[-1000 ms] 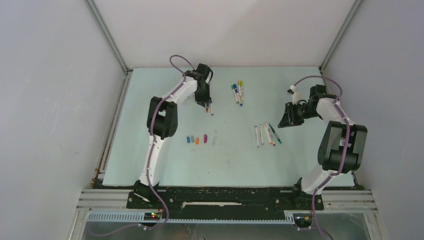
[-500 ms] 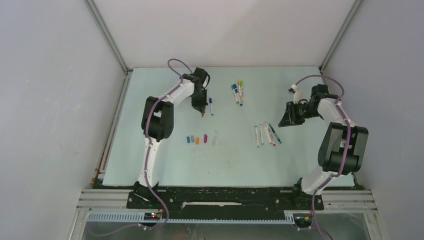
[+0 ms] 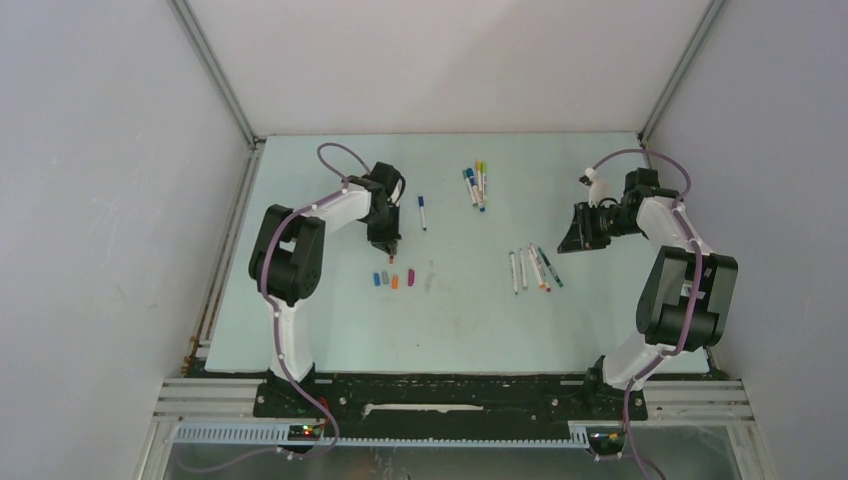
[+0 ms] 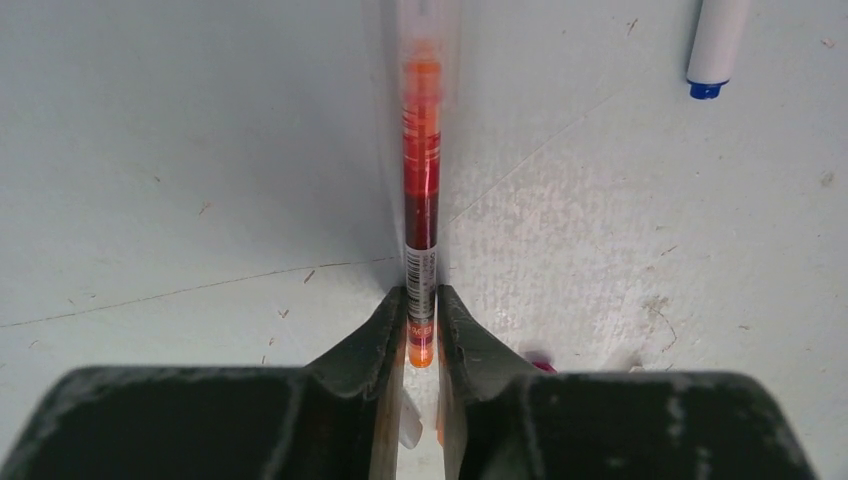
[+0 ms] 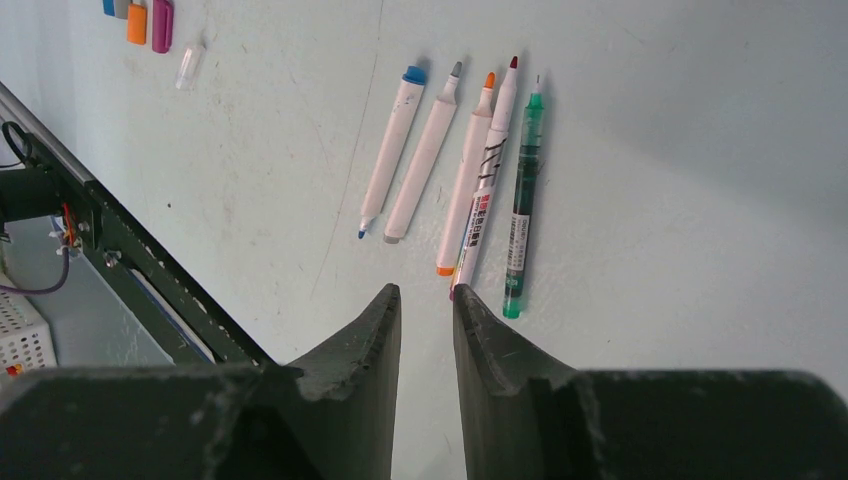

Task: Open the pen caps
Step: Move the pen to the center of the board, then pick up the pen from the center of the board.

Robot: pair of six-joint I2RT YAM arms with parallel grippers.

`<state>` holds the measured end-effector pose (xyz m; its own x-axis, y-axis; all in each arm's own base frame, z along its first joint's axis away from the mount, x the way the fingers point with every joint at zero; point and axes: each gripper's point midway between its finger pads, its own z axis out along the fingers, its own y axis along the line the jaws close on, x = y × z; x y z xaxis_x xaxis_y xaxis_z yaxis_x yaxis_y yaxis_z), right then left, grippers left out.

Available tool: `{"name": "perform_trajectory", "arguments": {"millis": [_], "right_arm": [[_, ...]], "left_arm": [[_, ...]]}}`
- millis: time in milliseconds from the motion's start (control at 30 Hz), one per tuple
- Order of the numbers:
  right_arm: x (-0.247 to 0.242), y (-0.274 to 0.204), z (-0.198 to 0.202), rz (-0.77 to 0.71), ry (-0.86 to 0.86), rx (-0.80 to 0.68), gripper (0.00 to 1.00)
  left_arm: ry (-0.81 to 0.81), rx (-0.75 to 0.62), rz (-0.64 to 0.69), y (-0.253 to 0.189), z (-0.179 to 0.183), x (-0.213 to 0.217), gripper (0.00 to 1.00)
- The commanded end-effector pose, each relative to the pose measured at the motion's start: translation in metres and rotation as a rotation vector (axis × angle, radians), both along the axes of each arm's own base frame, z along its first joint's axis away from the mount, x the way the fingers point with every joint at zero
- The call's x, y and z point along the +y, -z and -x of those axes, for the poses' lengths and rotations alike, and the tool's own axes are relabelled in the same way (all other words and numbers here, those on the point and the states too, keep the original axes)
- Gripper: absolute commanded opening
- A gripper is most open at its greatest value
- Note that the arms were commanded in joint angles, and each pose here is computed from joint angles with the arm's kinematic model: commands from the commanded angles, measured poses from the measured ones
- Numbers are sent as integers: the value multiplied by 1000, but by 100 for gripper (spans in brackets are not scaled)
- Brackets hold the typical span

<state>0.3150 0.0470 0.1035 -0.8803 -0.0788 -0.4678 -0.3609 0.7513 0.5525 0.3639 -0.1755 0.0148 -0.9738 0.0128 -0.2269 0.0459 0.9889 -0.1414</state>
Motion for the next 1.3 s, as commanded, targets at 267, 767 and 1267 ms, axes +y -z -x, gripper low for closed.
{"name": "perform_trajectory", "arguments": {"millis": [267, 767, 1267], "right_arm": [[-1, -20, -8, -5, -13, -74, 29], [-2, -24, -7, -12, -12, -86, 29], [36, -87, 20, -188, -206, -308, 29]], "left_arm": [[-9, 21, -62, 14, -14, 5, 26], [2, 0, -45, 11, -21, 2, 4], [47, -506, 405, -131, -27, -47, 0]]}}
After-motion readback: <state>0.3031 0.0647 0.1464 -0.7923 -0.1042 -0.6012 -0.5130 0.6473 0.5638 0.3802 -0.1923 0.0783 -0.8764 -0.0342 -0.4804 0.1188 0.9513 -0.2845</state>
